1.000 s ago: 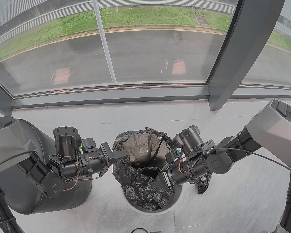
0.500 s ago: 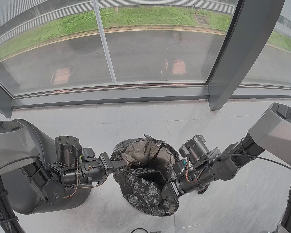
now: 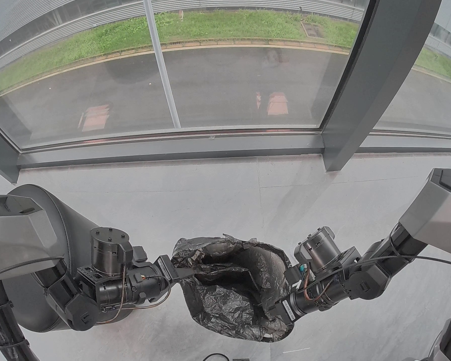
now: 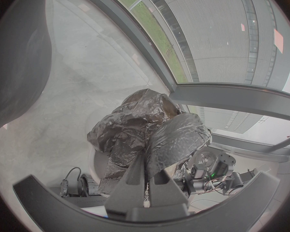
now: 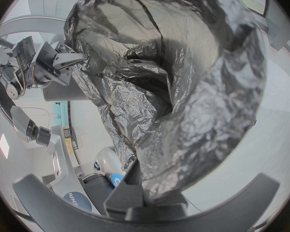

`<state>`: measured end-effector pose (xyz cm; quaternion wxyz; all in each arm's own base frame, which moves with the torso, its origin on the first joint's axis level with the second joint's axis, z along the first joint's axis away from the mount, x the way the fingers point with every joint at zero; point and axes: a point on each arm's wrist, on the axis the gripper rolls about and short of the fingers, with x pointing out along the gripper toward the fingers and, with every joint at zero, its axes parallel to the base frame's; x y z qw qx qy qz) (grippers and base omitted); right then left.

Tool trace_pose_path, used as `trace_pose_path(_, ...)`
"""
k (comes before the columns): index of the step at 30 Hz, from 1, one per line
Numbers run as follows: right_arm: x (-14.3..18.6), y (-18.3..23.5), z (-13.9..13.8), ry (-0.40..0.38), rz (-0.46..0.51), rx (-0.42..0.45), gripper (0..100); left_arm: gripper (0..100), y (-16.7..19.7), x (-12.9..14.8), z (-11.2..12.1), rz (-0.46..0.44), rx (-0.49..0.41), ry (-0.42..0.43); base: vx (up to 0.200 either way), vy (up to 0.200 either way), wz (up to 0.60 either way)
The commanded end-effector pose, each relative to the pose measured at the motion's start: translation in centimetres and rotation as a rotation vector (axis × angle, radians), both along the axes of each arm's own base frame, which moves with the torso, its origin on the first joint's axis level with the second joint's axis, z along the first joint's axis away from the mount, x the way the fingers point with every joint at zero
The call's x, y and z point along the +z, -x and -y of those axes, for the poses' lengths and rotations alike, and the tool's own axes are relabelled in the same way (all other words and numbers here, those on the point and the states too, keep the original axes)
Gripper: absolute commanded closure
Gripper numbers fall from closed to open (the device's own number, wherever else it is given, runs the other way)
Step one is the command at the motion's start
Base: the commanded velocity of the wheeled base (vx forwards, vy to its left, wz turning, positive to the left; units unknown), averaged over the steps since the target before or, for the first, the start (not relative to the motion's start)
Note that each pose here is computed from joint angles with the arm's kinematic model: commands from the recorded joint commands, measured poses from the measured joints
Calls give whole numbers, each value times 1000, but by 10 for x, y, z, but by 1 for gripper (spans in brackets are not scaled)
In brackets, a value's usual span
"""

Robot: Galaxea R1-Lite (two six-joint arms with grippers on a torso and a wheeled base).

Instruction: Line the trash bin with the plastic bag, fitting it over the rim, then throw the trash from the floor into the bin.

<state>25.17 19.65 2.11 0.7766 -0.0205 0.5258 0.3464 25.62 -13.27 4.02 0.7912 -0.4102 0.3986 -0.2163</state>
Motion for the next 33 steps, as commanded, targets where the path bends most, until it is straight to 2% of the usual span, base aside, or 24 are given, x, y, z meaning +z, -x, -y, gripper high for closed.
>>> trace_pose_path(1,-2,5,2,21,5,-3,100,100,9,-9,4,5,-16,-71,0,0,0)
trace_pose_path(3,-3,6,3,25,7,-5,100,100,11,-13,3,25,-15,-124,0,0,0)
trace_pose_path(5,-3,6,3,28,8,-6,100,100,15,-20,5,52,-7,-216,0,0,0)
trace_pose_path(11,-4,6,3,36,8,-7,100,100,21,-26,6,49,-13,-266,0,0,0)
trace_pose_path(16,-9,5,6,111,50,-38,100,100,23,-37,3,49,-37,-341,0,0,0)
trace_pose_path(24,-19,-2,5,151,59,-61,100,100,20,-45,5,59,-56,-373,0,0,0)
trace_pose_path(33,-33,-18,0,188,116,-80,100,100,16,-55,7,48,-66,-389,0,0,0)
